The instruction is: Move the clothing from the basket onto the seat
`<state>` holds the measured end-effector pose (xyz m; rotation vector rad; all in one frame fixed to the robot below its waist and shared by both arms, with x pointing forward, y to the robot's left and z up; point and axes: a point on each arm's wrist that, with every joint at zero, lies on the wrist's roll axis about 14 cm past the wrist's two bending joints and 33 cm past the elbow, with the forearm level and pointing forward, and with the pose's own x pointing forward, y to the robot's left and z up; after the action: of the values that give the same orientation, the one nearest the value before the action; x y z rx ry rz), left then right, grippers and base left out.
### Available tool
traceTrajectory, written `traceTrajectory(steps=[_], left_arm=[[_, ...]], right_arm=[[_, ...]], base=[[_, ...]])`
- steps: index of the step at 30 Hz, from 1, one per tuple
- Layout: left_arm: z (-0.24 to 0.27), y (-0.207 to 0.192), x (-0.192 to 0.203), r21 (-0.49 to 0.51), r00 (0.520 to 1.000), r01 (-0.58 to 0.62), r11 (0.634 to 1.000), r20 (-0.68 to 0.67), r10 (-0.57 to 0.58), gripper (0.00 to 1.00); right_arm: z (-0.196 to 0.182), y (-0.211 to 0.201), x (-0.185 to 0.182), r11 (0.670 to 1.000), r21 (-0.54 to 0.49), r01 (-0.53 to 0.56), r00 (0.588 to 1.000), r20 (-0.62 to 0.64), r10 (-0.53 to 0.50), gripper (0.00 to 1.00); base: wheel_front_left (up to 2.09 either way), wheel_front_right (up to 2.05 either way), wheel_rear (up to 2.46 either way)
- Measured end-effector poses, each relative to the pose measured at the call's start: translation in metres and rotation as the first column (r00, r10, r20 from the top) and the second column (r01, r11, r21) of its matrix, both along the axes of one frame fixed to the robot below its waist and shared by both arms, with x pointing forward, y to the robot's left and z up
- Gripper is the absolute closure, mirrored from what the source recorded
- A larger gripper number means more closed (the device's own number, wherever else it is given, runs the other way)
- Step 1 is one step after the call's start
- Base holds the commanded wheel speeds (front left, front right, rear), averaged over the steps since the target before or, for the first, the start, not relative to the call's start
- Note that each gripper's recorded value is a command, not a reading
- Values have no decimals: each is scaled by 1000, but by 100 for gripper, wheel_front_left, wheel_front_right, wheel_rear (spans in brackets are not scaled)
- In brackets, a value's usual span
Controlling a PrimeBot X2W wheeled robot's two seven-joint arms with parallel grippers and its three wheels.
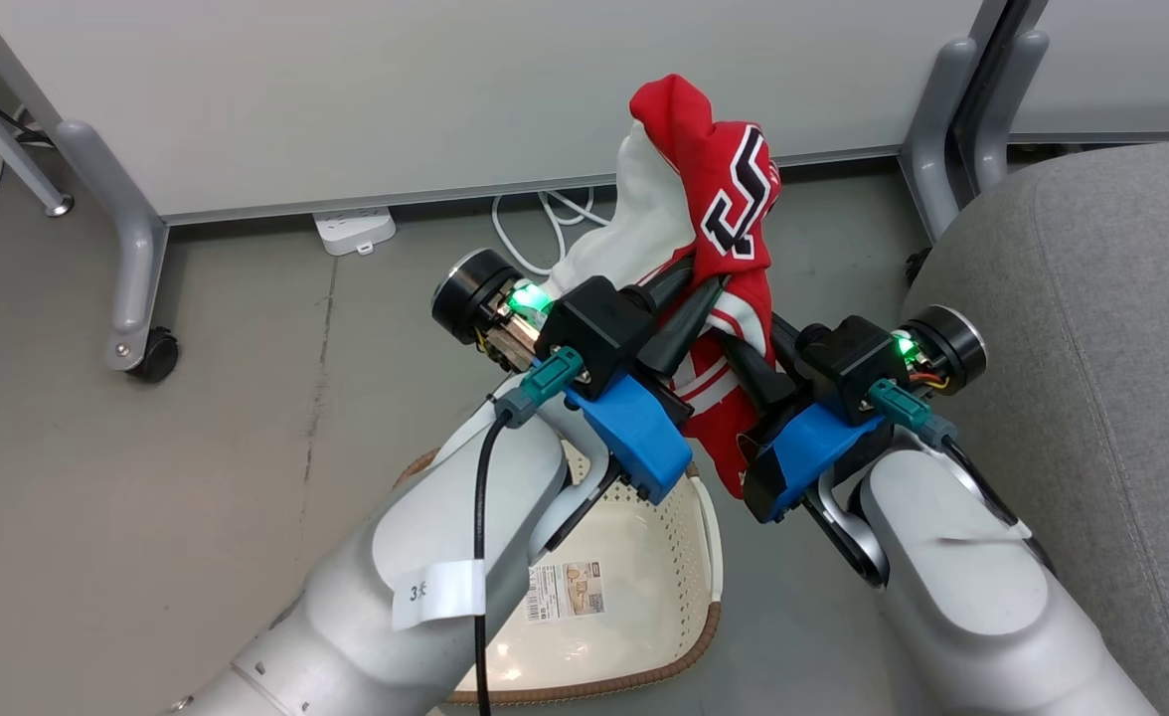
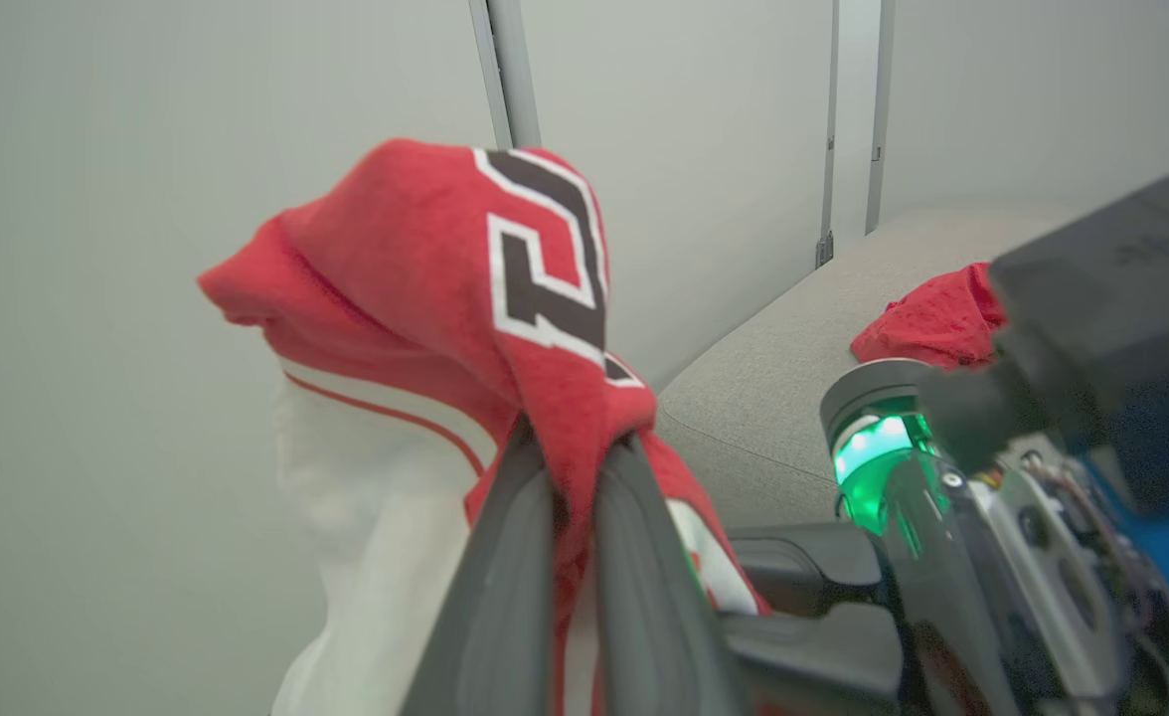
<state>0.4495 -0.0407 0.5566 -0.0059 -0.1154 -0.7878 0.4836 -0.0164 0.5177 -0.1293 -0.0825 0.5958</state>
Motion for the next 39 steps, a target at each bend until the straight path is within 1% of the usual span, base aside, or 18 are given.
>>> traceTrajectory(steps=[21, 22, 24, 33, 39], left_arm=[[0, -1, 1, 5, 1000, -1, 1000, -1, 1, 100], [-1, -1, 1, 5, 1000, -2, 1000, -3, 2, 85], [-2, 0, 2, 7, 1000, -4, 1000, -5, 4, 0], [-5, -1, 4, 9, 1000, -6, 1000, -9, 6, 0], [-9, -2, 8, 19, 1000, -5, 1000, -11, 5, 0]], right_arm=[[-1, -4, 0, 1000, 6, 10, 1000, -10, -10, 100], [-2, -4, 0, 1000, 6, 10, 1000, -11, -10, 100], [-3, -5, 1, 1000, 5, 11, 1000, -13, -11, 100], [-6, -9, 3, 1000, 14, 23, 999, -24, -23, 100], [-5, -21, 9, 998, 33, 63, 998, -28, -62, 100]], base=[[0, 0, 0], [0, 0, 0], [0, 0, 0], [0, 0, 0], [0, 0, 0]])
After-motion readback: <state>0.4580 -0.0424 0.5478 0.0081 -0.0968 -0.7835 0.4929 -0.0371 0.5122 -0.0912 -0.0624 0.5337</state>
